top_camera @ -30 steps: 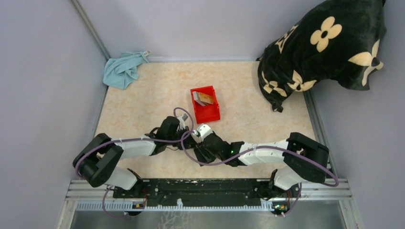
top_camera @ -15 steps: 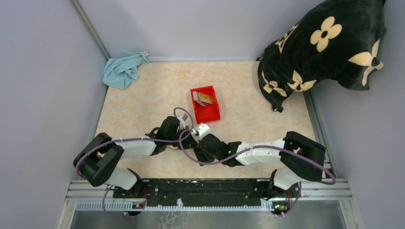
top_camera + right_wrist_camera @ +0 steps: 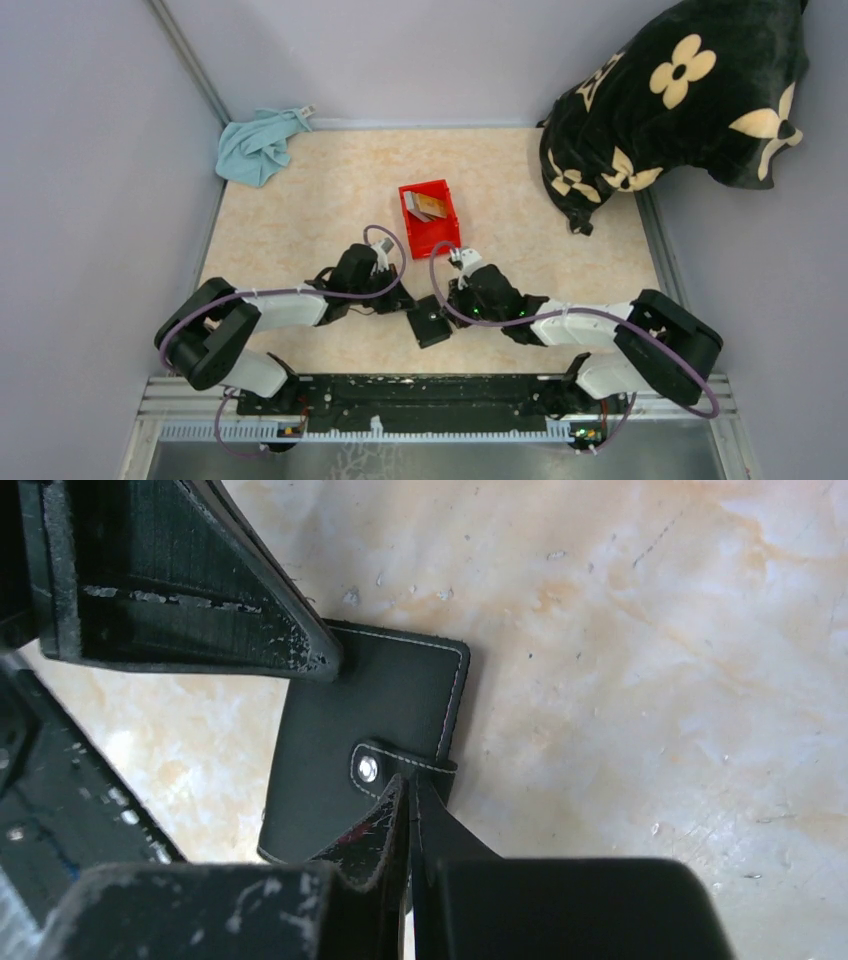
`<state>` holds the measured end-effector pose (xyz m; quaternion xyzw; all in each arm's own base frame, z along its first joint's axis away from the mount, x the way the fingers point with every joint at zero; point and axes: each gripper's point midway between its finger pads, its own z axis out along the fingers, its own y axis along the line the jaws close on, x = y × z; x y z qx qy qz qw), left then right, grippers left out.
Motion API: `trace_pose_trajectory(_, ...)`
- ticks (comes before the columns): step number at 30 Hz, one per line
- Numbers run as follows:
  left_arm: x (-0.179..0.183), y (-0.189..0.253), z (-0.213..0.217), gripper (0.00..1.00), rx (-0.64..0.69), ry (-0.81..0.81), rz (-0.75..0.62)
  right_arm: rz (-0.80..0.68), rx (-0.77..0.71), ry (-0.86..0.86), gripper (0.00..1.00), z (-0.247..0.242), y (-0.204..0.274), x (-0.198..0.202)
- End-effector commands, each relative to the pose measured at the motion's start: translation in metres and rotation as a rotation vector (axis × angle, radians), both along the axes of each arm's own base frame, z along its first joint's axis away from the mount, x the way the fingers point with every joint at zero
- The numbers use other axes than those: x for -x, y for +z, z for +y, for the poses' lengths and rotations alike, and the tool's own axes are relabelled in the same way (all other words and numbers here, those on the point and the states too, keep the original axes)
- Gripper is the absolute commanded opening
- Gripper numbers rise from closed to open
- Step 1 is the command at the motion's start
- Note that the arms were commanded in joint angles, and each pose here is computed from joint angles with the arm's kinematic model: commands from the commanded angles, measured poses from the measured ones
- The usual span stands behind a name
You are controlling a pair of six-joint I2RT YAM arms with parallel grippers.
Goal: Take the credit cards out of the card holder
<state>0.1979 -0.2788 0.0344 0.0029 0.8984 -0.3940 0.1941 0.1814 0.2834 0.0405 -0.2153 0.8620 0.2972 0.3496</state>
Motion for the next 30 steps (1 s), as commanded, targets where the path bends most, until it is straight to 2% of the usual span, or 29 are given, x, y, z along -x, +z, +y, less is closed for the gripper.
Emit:
trace_pose_trajectory(1, -0.002, -0.003, -0.004, 0.0, 0.001, -0.001, -0.006, 0.04, -0.246, 0.092, 0.0, 0.02, 0.039, 0.01)
trace_pose_trajectory(4, -0.002, -0.003, -0.005, 0.0, 0.002, -0.006, -0.004, 0.037, -0.254, 0.101, 0.0, 0.019, 0.041, 0.01)
trace_pose_trajectory(7, -0.002, -0.004, -0.005, 0.0, 0.0, -0.004, -0.004, -0.008, -0.171, 0.103, 0.01, 0.016, 0.038, 0.004)
trace_pose_trajectory(10, -0.002, -0.005, -0.006, 0.0, -0.003, -0.005, -0.001, -0.097, -0.068, 0.103, 0.24, 0.017, 0.045, 0.0)
trace_pose_trajectory(14, -0.003, -0.007, -0.006, 0.0, -0.002, -0.003, 0.006, -0.175, 0.057, 0.116, 0.36, 0.024, 0.05, -0.002)
trace_pose_trajectory(24, 0.0, -0.009, -0.002, 0.0, -0.015, 0.002, 0.009, -0.228, 0.308, 0.114, 0.42, 0.024, 0.019, -0.006)
trace_pose_trajectory(30, 0.001, -0.011, -0.002, 0.0, -0.02, 0.002, 0.015, -0.202, 0.407, 0.131, 0.41, 0.017, -0.005, 0.008)
